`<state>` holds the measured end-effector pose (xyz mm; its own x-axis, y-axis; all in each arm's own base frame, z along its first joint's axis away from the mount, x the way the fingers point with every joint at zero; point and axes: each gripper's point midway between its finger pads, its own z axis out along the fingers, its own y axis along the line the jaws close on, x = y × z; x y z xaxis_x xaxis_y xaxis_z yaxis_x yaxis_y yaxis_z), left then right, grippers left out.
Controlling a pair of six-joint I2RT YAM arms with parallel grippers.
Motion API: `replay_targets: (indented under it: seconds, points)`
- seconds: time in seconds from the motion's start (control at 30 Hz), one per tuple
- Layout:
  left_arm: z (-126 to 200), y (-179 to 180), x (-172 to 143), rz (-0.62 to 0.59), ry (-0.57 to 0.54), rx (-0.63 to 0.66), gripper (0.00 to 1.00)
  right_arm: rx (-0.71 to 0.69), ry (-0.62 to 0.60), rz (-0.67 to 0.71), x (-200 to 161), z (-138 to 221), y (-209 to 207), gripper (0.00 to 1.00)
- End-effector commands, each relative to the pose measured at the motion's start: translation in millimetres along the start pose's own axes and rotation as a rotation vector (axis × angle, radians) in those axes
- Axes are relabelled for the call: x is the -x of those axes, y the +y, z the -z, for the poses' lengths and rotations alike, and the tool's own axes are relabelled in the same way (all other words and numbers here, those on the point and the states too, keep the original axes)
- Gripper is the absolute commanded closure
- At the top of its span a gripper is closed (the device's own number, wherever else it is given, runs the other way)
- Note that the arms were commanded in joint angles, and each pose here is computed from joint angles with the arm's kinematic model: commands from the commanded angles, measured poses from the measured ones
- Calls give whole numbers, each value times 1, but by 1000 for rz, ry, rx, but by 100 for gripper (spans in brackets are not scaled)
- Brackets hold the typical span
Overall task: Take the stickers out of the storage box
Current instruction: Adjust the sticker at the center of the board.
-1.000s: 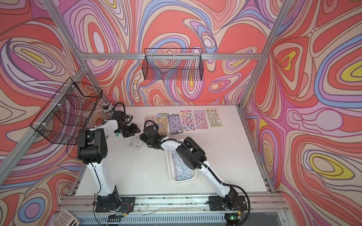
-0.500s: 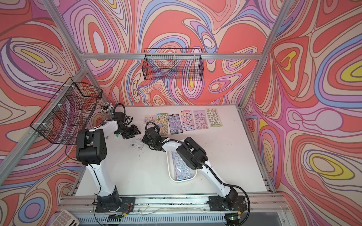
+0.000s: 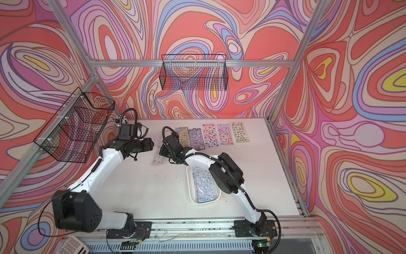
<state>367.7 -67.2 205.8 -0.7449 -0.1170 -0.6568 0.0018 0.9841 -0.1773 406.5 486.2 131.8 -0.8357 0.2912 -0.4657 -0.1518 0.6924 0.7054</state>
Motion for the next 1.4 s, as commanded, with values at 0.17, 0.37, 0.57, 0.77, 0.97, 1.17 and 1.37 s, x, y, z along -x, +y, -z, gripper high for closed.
replay_targets:
  seconds: [0.17, 0.37, 0.57, 0.77, 0.97, 1.17, 1.37]
  points:
    - [51, -45, -34, -292, -76, -66, 41, 32, 39, -10, 42, 48, -7, 100]
    - [44, -96, -53, -538, -30, -108, 46, 60, 45, -36, 72, 82, -14, 100]
    - [25, -121, -59, -633, -60, -70, 46, 77, 33, -75, 87, 97, -23, 100]
    - [4, -134, -46, -671, -127, 2, 39, 84, 37, -82, 88, 100, -26, 100]
    - [-8, -142, -28, -738, -203, 119, 39, 103, 43, -108, 90, 101, -28, 100]
    - [-22, -134, -21, -767, -218, 237, 51, 126, 61, -133, 88, 100, -31, 100]
    - [-29, -135, -19, -768, -232, 252, 78, 141, 72, -151, 88, 99, -33, 100]
